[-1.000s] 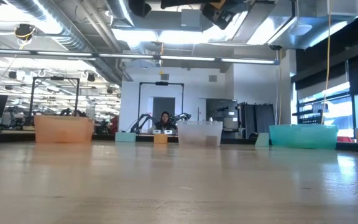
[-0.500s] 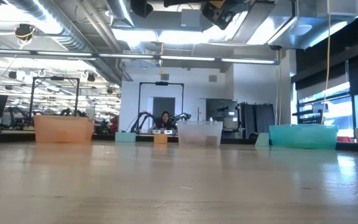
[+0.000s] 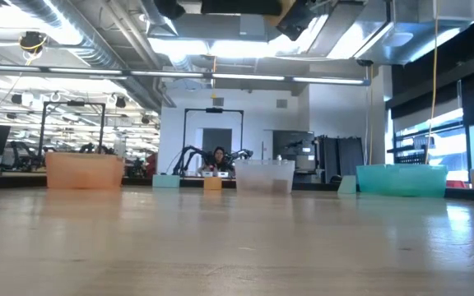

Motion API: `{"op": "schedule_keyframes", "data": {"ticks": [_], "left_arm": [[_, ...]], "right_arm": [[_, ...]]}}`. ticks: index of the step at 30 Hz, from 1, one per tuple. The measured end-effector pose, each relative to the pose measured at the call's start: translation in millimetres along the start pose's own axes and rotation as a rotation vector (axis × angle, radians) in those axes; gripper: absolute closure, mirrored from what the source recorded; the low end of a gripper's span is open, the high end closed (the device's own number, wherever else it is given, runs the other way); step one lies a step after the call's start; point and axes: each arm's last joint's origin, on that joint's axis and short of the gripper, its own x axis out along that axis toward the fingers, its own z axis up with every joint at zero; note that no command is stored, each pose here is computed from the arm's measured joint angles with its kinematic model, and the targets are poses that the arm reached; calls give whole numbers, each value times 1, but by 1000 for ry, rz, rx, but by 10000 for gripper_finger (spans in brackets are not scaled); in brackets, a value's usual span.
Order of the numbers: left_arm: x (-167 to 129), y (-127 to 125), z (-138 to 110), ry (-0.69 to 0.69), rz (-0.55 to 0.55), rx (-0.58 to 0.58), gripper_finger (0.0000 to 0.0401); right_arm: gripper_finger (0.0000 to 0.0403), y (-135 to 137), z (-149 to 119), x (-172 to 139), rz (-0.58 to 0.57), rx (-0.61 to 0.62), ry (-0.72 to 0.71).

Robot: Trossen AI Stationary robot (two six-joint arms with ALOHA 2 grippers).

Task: Sort & place blocks by color
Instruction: Put the orange block into the orange bin

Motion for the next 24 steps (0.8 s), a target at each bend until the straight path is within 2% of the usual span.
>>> {"op": "schedule_keyframes", "data": {"ticks": [3,5,7,13,16,20,24], "left_arm": [[-6,-1,1,49,11,-20,273],[-9,-1,1,96,57,-39,273],[-18,-1,-2,178,90,-48,273],[-50,14,-5,304,194,-197,273],[-70,25,-12,392,287,-276,273],[-95,39,-29,494,395,-423,273],[-115,57,-55,591,531,-645,273]], "right_arm": [[153,-3,0,-1,-18,-22,-4],[152,-4,0,-5,-64,-28,-5],[151,-9,0,-10,-147,-23,-8],[151,-22,-2,-32,-412,8,-26],[151,-26,-3,-41,-516,52,-38],[151,-31,-7,-50,-674,115,-26],[153,-34,-12,-53,-741,171,13]]}}
